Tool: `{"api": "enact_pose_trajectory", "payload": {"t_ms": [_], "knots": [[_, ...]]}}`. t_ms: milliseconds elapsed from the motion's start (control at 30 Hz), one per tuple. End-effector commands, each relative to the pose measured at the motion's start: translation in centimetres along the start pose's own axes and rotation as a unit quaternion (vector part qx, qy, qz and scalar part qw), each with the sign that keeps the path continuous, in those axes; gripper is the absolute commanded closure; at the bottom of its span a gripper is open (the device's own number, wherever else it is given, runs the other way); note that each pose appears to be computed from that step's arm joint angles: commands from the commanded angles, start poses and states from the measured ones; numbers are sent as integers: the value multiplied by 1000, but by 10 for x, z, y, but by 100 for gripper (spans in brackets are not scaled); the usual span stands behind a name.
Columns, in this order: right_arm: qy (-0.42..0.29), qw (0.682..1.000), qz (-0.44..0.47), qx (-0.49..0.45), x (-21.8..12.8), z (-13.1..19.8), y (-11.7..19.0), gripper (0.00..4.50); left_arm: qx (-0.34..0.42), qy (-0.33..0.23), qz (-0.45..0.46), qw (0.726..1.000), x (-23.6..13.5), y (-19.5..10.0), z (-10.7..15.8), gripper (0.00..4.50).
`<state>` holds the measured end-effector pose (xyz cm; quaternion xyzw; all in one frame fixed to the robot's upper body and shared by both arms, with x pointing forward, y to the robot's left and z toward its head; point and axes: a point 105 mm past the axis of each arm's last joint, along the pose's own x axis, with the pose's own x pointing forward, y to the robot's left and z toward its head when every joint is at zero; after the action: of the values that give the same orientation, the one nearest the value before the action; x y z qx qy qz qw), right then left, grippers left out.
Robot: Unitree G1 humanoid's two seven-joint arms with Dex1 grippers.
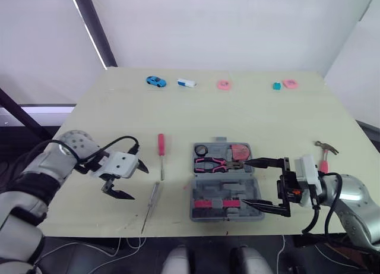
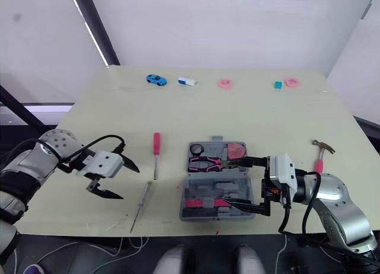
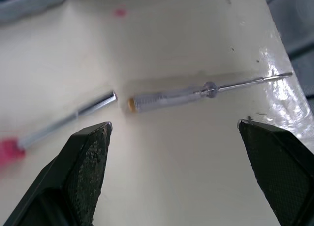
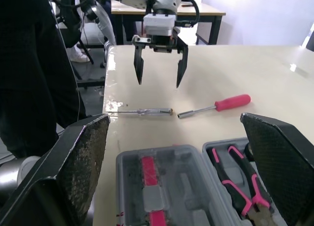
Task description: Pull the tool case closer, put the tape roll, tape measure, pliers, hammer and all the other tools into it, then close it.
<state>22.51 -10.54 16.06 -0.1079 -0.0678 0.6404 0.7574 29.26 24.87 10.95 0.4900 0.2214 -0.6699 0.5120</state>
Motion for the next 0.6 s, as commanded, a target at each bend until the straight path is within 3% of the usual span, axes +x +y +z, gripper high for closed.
{"api": "enact_pose_trajectory", "payload": {"t_ms": [33, 167, 600], "knots": [[-6, 1000, -2, -18, -5, 8, -3, 0, 143, 18, -76, 987, 14, 5, 18, 13], [-6, 1000, 0, -16, -5, 7, -3, 0, 215, 21, -93, 972, 26, 14, 25, 13], [-5, 1000, 1, -14, -6, 8, -5, 0, 329, 41, -152, 931, 61, 16, 27, 13]]}}
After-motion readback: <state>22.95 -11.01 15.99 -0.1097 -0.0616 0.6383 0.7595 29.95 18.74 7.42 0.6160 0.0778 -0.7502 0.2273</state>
